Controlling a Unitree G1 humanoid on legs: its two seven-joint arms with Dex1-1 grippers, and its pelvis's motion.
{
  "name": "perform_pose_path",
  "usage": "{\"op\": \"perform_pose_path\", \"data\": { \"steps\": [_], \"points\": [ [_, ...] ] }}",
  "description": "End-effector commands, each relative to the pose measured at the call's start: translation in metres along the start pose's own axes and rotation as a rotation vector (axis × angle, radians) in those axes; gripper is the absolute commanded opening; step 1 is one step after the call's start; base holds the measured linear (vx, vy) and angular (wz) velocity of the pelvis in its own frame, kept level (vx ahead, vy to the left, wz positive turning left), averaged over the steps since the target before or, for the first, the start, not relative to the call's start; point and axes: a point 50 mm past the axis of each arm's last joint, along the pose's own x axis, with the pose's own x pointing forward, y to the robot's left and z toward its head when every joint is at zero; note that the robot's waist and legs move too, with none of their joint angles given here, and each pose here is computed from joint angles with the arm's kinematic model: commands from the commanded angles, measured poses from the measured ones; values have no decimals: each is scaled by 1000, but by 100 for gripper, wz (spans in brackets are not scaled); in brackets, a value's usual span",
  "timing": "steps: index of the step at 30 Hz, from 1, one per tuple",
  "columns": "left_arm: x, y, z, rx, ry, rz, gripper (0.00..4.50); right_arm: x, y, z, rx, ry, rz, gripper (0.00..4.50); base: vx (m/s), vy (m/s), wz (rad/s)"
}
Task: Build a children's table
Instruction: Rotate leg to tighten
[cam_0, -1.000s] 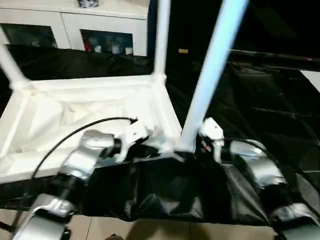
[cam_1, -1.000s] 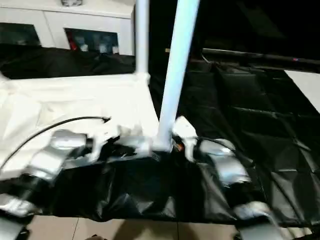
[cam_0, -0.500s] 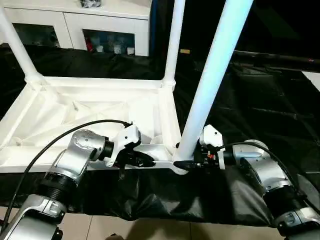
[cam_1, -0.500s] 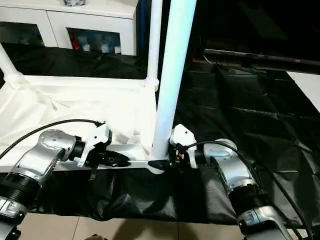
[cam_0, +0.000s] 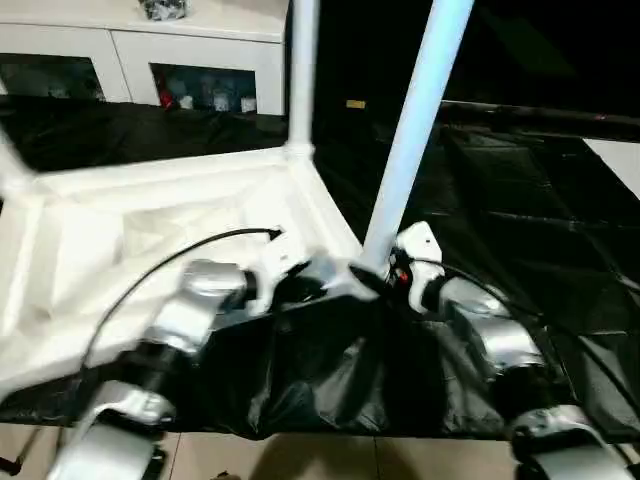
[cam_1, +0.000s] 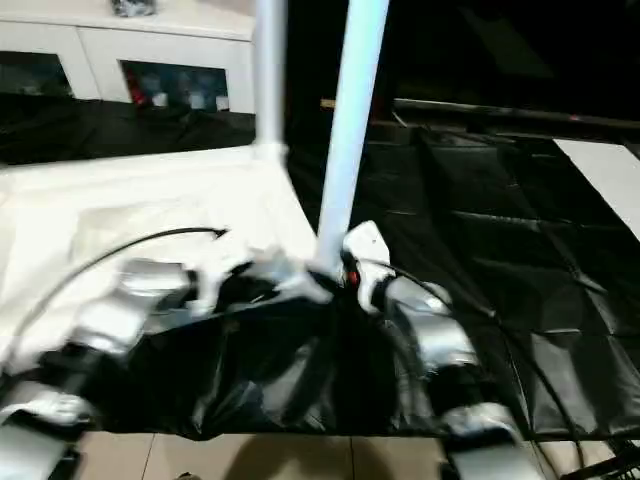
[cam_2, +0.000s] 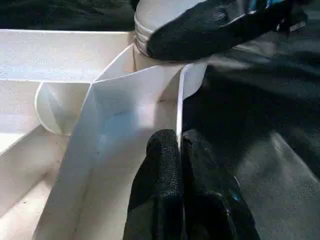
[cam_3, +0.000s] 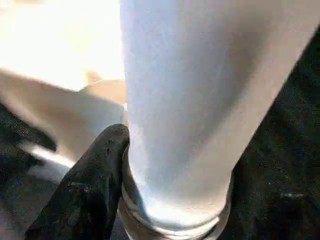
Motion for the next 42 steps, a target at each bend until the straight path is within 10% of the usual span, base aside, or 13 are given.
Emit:
{"op": "perform_pose_path", "data": {
  "steps": [1,7,15,28,42],
  "points": [
    [31,-25,25,1,-99,-52,0,26,46,-1,2,30,94,264,0,0,0],
    [37,-31,29,33,-98,-82,0,33,60,7,-14,-10,166,320,0,0,0],
    [12,-22,18,56,-102,-156,0,14,27,3,-84,20,194,399,0,0,0],
    [-24,-9,4,100,-74,-308,0,-36,9,4,-191,51,606,399,0,0,0],
    [-34,-9,-4,90,-39,-394,0,-49,16,0,-187,99,752,283,0,0,0]
  ]
}}
